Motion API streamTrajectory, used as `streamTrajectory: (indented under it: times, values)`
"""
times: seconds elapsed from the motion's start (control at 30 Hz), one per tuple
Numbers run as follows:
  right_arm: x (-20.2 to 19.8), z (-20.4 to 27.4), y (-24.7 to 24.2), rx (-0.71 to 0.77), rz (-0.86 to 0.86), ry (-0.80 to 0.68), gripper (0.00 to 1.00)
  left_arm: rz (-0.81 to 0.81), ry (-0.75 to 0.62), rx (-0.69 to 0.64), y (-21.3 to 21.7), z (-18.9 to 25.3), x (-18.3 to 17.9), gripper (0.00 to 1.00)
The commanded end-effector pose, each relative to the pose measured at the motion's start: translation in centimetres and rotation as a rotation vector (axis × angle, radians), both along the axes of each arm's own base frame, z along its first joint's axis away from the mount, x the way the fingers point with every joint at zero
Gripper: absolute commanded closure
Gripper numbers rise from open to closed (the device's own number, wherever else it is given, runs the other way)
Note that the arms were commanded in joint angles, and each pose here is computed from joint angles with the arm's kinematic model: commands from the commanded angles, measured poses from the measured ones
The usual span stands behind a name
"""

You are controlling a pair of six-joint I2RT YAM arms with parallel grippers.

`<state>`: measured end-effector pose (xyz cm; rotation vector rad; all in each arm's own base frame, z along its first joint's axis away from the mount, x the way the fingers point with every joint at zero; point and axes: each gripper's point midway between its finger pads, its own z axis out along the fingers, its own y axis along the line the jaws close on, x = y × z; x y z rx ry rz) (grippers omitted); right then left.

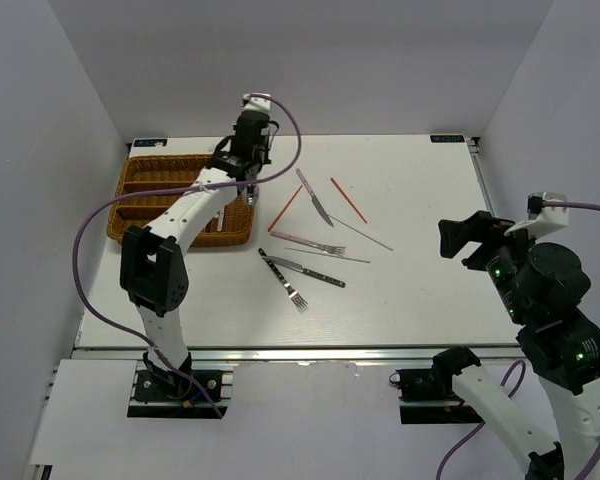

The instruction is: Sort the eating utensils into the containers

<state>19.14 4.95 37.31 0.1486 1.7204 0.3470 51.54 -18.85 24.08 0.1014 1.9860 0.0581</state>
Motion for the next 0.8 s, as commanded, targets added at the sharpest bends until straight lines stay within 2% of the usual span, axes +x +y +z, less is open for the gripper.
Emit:
streamTrajectory:
  times: [0.0, 0.1, 0.23, 0.4, 0.57, 0.6, 0.63, 0.7, 0.73, 0.77]
  values:
    - [0.9, 0.5, 1.1, 0.006, 0.041, -0.027, 0.11, 0.016, -0.037, -0.037, 2.2, 2.4, 0.7, 1.0]
    - [1.1, -0.2, 1.3, -0.001, 0.049, -0.005, 0.11, 0.051, -0.042, -0.071, 4.4, 2.3, 3.0, 1.0]
    - [1.5, -1.1, 1.5, -0.009, 0.052, 0.012, 0.11, 0.039, 0.04, -0.093, 5.9, -1.3, 5.5, 1.0]
    - [2.2, -2.4, 2.1, -0.016, 0.067, 0.037, 0.11, -0.006, 0.121, -0.035, 6.8, -5.3, 5.5, 1.0]
    - [3.0, -3.1, 3.3, -0.015, 0.106, 0.057, 0.11, -0.011, 0.192, -0.049, 8.7, -8.8, 6.0, 0.98]
    - [3.1, -3.2, 3.4, -0.014, 0.113, 0.061, 0.11, -0.011, 0.197, -0.057, 8.9, -8.9, 6.1, 0.94]
    - [3.2, -3.5, 3.6, -0.015, 0.119, 0.069, 0.1, -0.01, 0.2, -0.062, 9.0, -9.1, 6.2, 0.82]
    - [3.4, -3.8, 4.1, -0.013, 0.139, 0.074, 0.11, -0.003, 0.204, -0.072, 9.3, -9.5, 6.2, 0.72]
    - [3.6, -4.0, 4.3, -0.015, 0.145, 0.082, 0.11, 0.001, 0.202, -0.076, 9.2, -9.4, 6.2, 0.58]
    - [3.8, -4.5, 4.7, -0.016, 0.164, 0.096, 0.11, 0.018, 0.202, -0.078, 9.4, -9.5, 6.1, 0.49]
